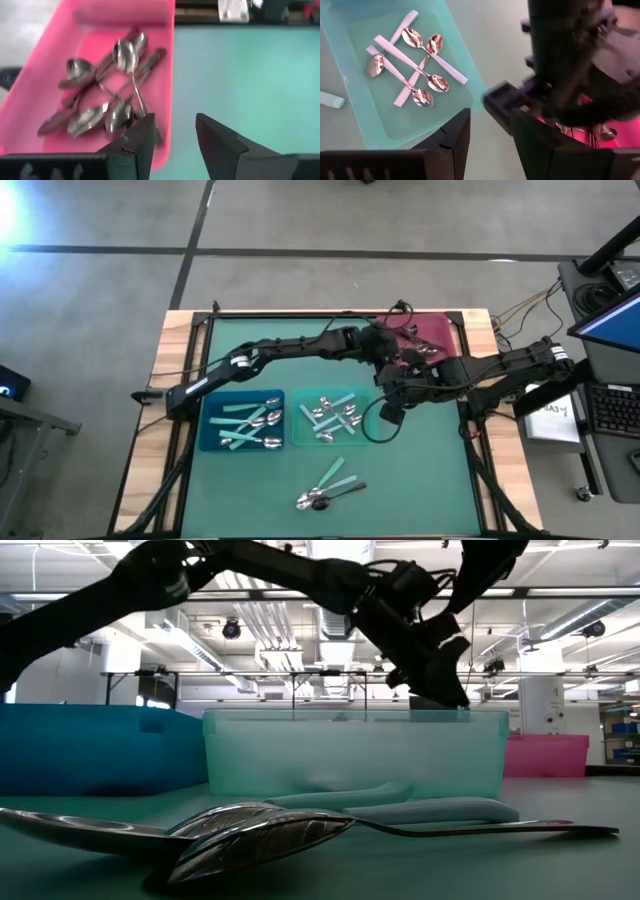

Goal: Sort silverware by color (type)
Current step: Put the green spoon into the blue bin

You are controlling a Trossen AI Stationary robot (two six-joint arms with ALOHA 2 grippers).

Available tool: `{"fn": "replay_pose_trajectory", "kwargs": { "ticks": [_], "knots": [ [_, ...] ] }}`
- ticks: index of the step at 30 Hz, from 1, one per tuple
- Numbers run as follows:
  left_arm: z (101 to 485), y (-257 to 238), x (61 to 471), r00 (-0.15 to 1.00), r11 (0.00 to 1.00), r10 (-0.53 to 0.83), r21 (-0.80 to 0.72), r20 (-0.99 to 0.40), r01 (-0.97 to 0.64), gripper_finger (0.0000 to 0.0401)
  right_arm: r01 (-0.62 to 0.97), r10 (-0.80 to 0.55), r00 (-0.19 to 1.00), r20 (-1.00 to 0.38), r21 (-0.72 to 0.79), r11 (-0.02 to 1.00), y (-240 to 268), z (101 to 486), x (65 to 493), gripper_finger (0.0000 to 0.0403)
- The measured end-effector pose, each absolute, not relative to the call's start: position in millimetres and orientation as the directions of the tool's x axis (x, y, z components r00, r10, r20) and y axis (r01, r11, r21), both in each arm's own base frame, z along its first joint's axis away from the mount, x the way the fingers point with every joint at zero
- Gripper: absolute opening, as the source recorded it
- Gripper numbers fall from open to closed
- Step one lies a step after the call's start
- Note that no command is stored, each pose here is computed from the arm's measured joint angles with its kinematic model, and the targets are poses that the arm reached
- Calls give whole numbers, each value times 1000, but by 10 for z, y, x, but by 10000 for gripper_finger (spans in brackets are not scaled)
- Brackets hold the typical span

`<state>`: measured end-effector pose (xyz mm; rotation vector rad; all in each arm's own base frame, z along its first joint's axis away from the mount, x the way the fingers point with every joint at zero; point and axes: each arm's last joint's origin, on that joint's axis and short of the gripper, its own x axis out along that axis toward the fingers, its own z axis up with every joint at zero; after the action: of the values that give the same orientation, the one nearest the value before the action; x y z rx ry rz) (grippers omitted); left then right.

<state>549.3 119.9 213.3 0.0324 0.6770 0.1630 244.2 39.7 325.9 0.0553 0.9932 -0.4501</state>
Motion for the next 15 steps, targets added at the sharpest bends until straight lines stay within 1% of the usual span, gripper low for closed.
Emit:
{"fn": "replay_pose_trajectory", "kwargs": {
  "ticks": [5, 10, 15],
  "knots": [
    [2169, 1047, 5381, 680, 991, 132, 85, -721, -103, 123, 391, -344, 448, -825, -165, 905, 394, 3251, 2427, 132],
    [2116, 845, 5267, 554, 996, 88, 74, -828, -48, 123, 390, -344, 445, -827, -167, 905, 393, 3249, 2424, 132],
    [2167, 662, 5218, 511, 996, 84, 88, -855, -16, 123, 388, -344, 443, -828, -168, 906, 393, 3249, 2422, 132]
  ]
}}
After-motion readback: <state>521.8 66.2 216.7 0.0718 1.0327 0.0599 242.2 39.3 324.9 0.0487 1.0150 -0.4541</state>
